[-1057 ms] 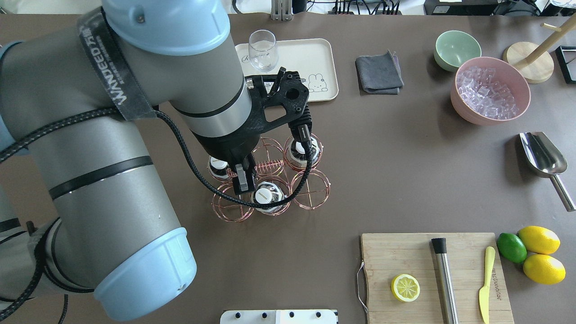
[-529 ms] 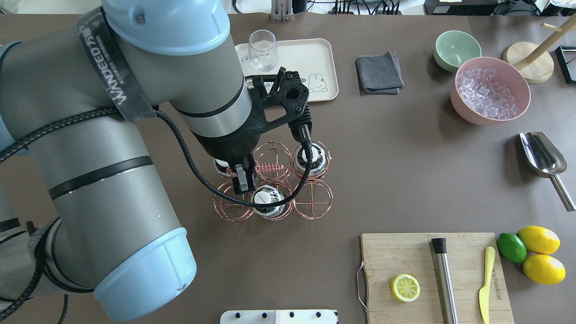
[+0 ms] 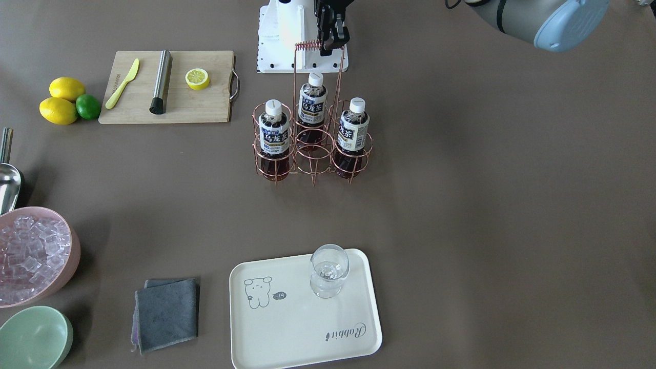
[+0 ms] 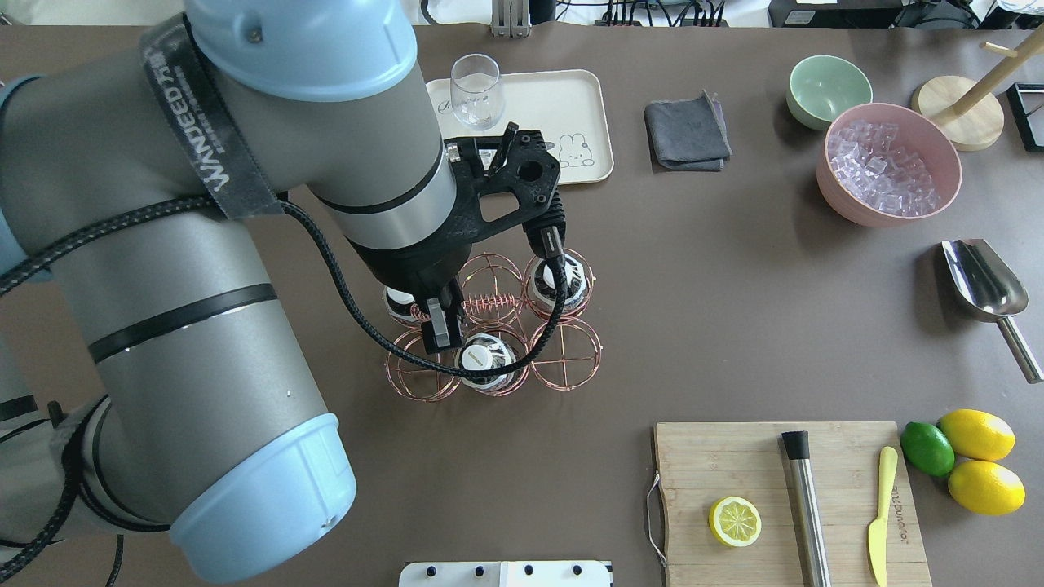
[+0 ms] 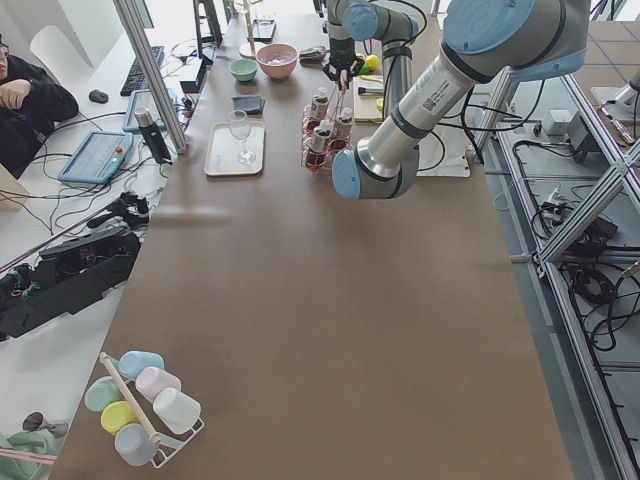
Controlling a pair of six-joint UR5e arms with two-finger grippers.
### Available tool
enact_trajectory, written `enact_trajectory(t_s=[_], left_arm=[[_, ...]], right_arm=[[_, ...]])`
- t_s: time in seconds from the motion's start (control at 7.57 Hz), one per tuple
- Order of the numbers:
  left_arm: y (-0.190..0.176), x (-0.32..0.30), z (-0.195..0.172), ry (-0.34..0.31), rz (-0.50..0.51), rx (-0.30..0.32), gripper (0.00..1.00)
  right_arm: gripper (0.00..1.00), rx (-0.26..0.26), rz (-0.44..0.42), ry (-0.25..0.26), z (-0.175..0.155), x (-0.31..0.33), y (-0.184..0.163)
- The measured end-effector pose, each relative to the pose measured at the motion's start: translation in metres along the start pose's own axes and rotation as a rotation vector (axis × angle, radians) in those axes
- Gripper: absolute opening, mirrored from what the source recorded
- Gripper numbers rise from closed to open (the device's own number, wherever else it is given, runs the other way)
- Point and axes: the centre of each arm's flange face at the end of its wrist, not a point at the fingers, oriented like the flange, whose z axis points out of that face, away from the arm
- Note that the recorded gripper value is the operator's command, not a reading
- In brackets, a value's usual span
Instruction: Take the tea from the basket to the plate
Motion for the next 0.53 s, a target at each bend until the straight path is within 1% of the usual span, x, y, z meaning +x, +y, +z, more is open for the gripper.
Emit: enact_trajectory(t_s=[0.26, 0.4, 0.53], left_arm=[[0.0, 0.0, 0.0, 0.001, 0.0, 0.0, 0.0], [0.001, 0.001, 0.001, 0.002, 0.0, 0.0, 0.0], [0.004, 0.001, 0.002, 0.004, -0.001, -0.002, 0.0]], right_arm=[[1.0, 0.017, -0.019, 0.0, -0.009, -0.024, -0.008], [1.0, 0.027, 0.026, -0.004, -0.015, -0.047, -0.014], [1.0, 0.039, 0.098, -0.007, -0.022, -0.078, -0.02]])
